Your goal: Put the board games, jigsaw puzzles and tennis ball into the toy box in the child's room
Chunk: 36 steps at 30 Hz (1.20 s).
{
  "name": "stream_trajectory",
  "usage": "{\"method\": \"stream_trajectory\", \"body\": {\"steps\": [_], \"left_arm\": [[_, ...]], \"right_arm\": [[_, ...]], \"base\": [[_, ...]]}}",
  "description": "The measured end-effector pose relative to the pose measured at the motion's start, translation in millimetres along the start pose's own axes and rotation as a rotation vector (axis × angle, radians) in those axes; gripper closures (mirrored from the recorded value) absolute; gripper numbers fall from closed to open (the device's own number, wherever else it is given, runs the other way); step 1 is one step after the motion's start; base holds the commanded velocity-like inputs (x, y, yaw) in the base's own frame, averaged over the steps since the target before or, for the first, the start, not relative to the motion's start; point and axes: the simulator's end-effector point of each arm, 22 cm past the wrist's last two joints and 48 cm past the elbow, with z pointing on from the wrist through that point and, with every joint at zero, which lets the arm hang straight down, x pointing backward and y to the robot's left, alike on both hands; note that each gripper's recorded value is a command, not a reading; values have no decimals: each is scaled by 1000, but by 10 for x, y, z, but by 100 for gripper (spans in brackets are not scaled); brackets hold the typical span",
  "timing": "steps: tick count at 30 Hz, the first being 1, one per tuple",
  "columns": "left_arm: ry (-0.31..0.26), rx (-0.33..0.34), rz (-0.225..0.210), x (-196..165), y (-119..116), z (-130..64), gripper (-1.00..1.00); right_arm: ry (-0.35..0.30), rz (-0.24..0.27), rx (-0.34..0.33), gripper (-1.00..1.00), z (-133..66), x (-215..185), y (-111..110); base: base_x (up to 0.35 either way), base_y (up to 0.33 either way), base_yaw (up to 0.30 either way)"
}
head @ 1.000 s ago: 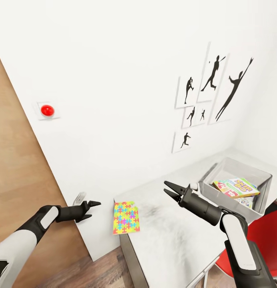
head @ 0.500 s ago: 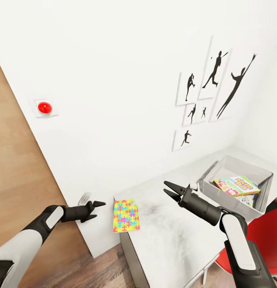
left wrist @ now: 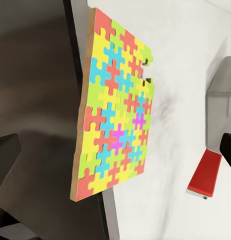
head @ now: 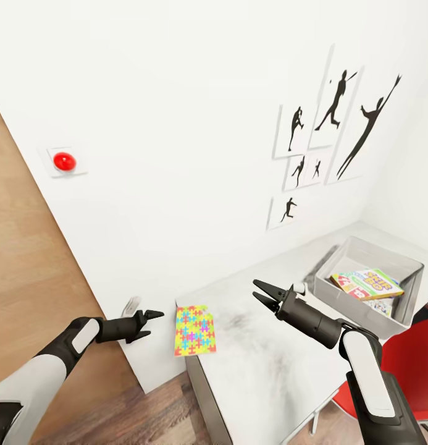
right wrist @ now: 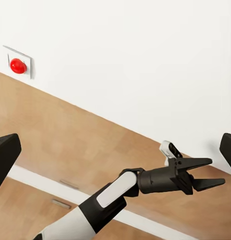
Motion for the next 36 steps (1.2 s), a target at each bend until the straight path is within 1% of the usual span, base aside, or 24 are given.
{"method": "stream_trajectory", "body": {"steps": [16,25,36], "left_arm": [[0,-9,-19,-26,138,-17,-100],[8,-14,-30,-1,204,21,-100],[19,-22,-43,39,285,73,-100]], "right_arm": [[1,19,15,-100,4,16,-125],[-12,19,24,-100,10,0,-203],[-10,31,35,-100,16,20,-297]], "base": [[0,0,0],[0,0,0],[-1,-1,0]]}}
